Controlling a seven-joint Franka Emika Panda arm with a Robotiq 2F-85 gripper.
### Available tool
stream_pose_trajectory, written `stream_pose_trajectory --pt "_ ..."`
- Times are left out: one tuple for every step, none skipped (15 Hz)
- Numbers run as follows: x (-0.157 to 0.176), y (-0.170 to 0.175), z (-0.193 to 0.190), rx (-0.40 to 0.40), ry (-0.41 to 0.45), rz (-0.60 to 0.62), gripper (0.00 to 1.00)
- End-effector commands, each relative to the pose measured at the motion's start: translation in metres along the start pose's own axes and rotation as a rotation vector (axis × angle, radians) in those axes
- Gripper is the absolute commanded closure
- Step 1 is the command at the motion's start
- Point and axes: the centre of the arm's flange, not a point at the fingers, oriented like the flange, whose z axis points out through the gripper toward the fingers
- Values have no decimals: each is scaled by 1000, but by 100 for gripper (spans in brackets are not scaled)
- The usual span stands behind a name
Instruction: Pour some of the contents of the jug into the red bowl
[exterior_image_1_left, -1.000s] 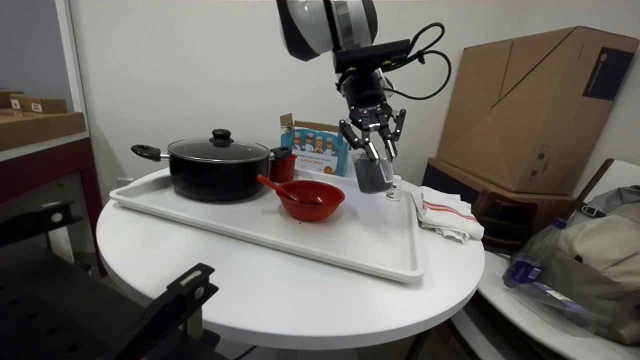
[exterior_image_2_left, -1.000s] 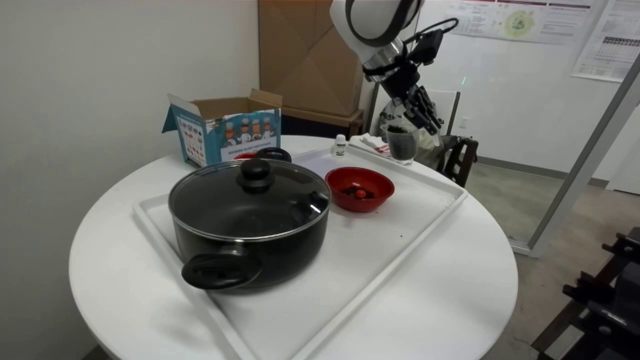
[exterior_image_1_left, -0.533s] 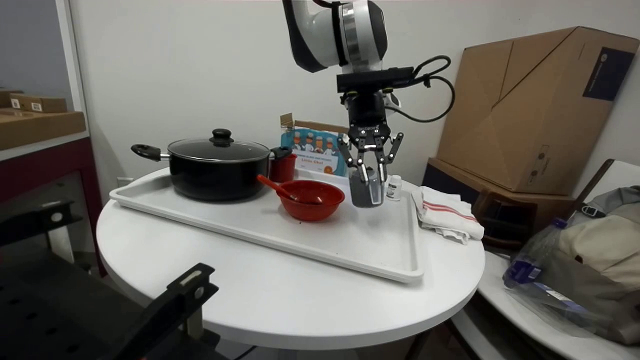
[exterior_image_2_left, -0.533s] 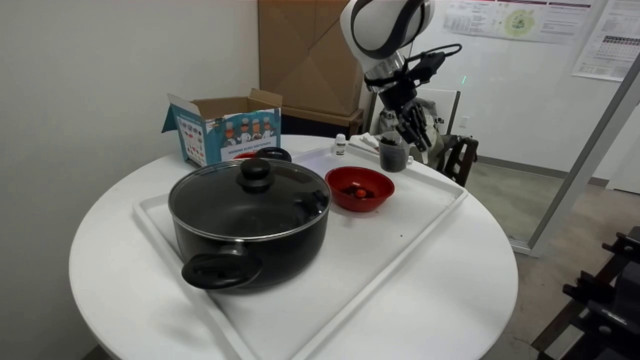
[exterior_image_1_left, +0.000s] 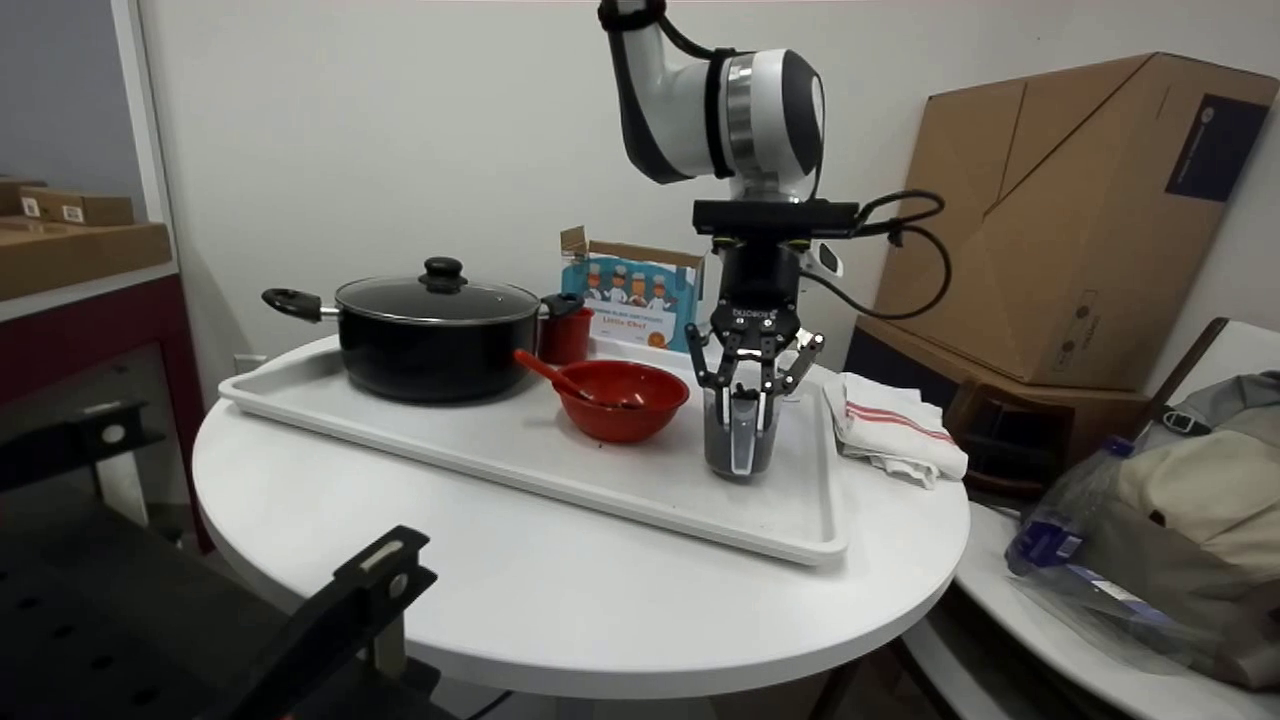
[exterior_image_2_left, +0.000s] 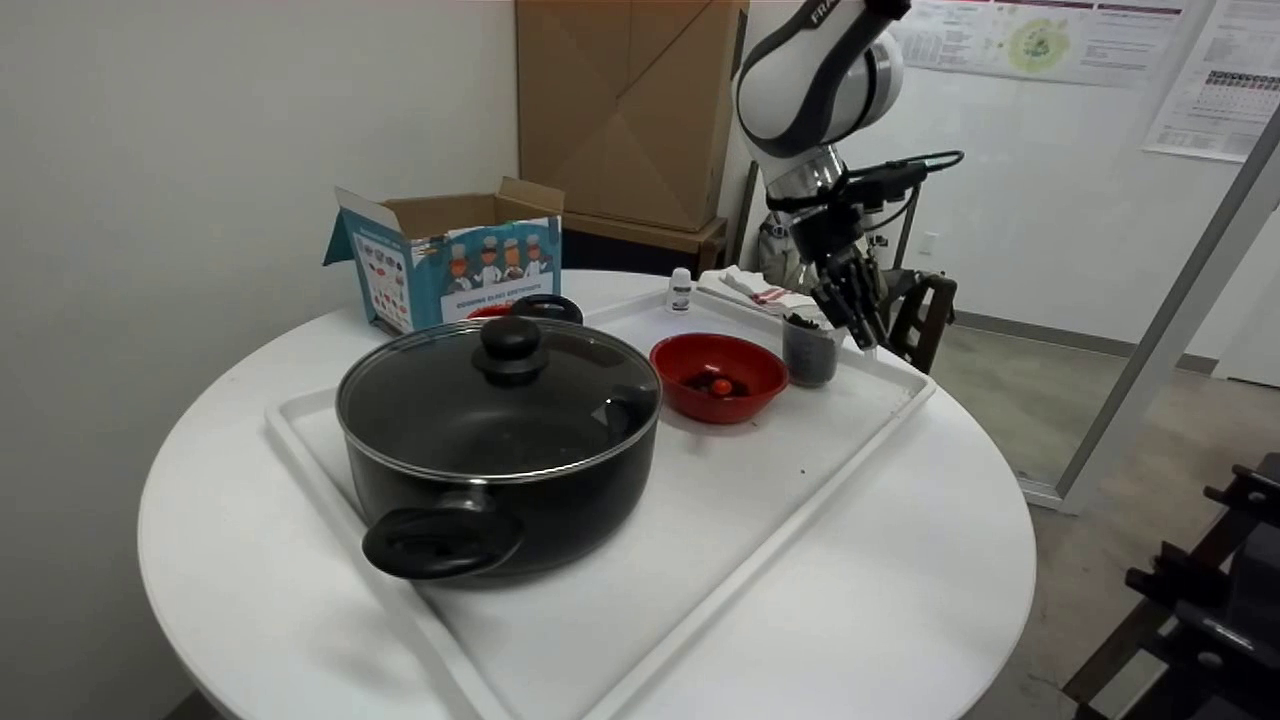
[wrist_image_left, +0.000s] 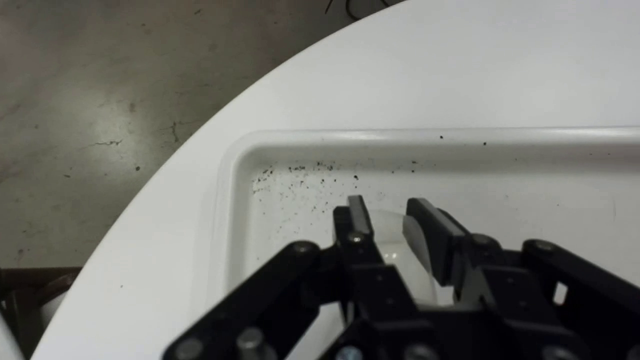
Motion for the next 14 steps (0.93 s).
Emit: stream_pose_trajectory --pt "-5 14 16 86 -6 5 90" --pt "-6 16 19 102 -9 0 64" --pt "-6 17 20 115 -7 -4 47" --pt "-6 18 20 128 -4 -11 42" --pt "-6 19 20 135 0 -18 34" --pt "-8 18 16 145 13 -26 27" --pt "-10 17 11 148 27 -34 19" --pt "-16 14 -1 133 50 -40 13" --pt "-20 11 -13 118 65 -41 5" --pt "-26 6 -31 91 53 -18 1" --pt "-32 1 -49 82 29 -5 0" --pt "-40 -6 -68 72 30 11 0" --pt "-49 -14 -87 55 35 22 0" --pt "-58 -24 -106 45 35 30 0"
